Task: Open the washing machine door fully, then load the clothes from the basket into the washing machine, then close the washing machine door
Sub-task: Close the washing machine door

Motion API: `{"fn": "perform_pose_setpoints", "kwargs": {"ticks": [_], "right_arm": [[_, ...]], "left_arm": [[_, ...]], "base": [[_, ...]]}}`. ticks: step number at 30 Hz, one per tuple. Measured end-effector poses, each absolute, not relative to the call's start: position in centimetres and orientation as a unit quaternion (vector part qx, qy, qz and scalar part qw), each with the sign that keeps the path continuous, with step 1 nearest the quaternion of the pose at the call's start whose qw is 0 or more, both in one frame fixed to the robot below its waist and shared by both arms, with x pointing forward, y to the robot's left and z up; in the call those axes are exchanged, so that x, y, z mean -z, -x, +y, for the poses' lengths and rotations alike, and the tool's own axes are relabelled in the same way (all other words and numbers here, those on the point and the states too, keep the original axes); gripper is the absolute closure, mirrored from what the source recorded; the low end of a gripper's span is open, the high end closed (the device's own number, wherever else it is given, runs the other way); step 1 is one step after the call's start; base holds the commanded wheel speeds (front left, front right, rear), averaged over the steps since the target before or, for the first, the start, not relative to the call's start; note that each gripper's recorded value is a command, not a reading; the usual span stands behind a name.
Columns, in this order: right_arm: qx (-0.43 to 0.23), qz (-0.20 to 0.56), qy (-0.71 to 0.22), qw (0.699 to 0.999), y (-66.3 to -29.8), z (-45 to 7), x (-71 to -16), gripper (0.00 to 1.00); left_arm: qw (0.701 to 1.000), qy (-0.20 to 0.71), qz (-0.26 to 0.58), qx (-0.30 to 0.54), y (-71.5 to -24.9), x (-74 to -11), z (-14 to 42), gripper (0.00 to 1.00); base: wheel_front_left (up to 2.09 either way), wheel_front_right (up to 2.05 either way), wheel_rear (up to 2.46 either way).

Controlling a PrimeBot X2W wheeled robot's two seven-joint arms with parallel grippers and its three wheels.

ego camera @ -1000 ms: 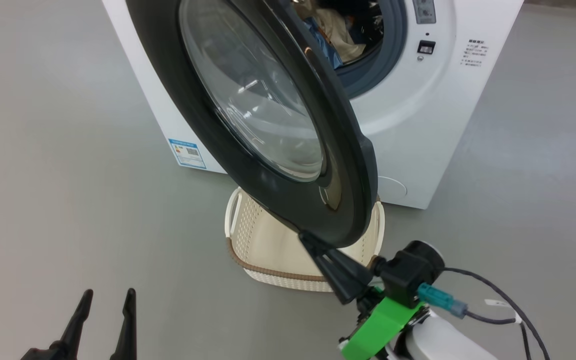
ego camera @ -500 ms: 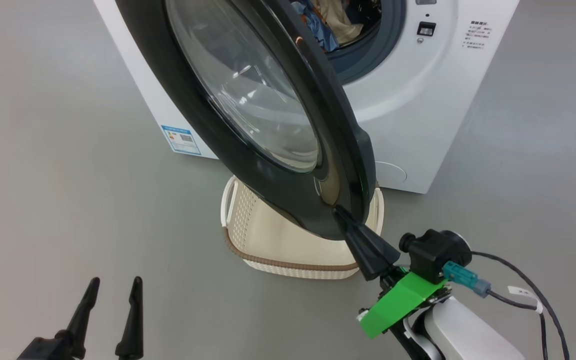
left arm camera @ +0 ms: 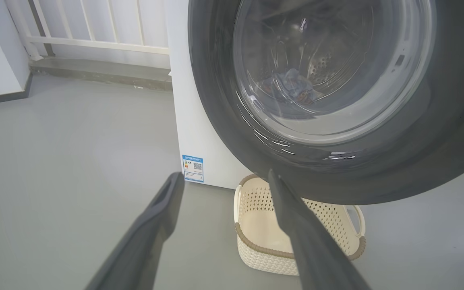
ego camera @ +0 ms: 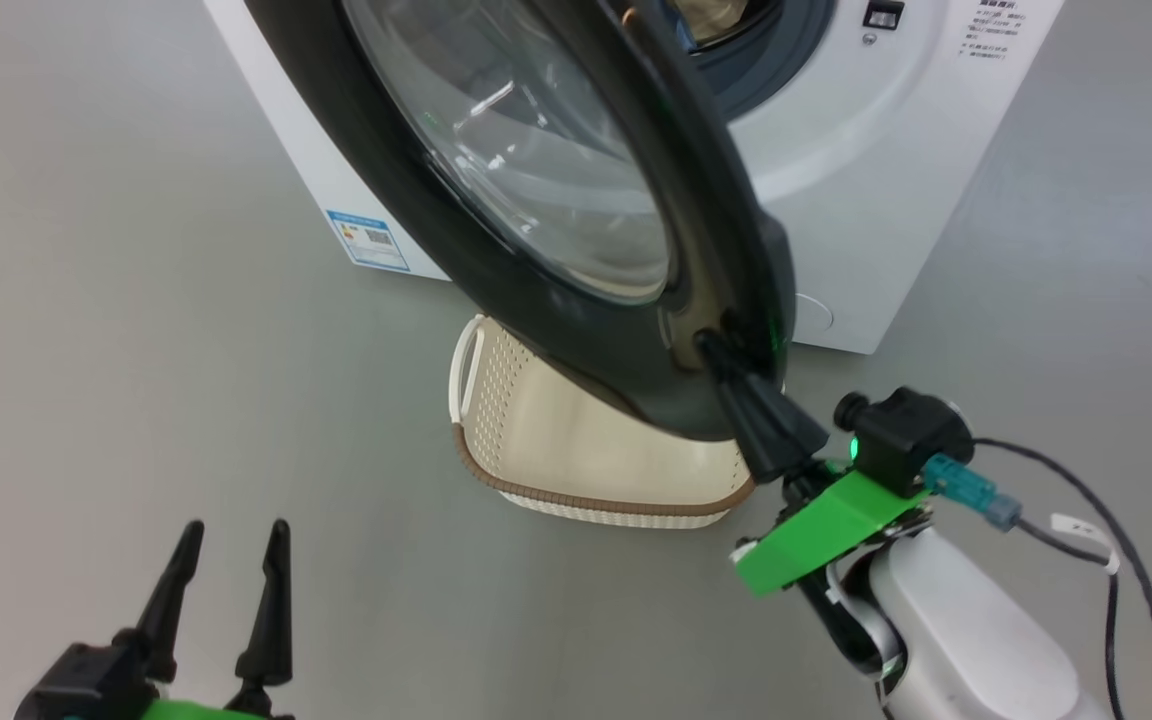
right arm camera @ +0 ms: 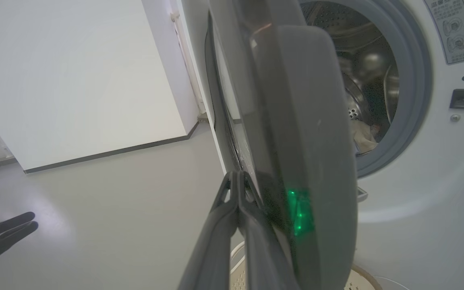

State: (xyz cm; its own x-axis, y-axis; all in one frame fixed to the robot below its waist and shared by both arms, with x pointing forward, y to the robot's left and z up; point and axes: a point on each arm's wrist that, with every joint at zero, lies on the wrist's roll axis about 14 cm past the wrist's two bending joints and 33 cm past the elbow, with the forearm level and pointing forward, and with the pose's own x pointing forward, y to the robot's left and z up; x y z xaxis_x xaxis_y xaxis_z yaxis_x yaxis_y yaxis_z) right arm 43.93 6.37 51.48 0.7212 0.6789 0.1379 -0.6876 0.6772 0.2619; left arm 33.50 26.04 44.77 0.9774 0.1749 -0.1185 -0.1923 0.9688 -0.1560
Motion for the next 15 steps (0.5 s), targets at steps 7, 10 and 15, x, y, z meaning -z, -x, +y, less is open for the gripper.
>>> {"fn": "perform_pose_setpoints", "kwargs": {"ticks": [7,10,15], "right_arm": [[-0.344,-0.030,-0.154,0.926,-46.5,4.9,-52.1,1.00],[-0.333,-0.035,-0.154,0.930,-47.7,4.2,-52.2,1.00],[-0.317,-0.046,-0.156,0.934,-49.7,3.4,-52.6,1.00]], "left_arm": [[0.991,0.083,0.045,-0.090,-34.5,-45.1,25.9,0.00],[0.992,0.086,0.043,-0.087,-34.9,-45.2,25.8,0.00],[0.992,0.085,0.035,-0.082,-35.8,-45.7,25.5,0.00]], "base": [[0.00,0.00,0.00],[0.00,0.00,0.00],[0.00,0.00,0.00]]}}
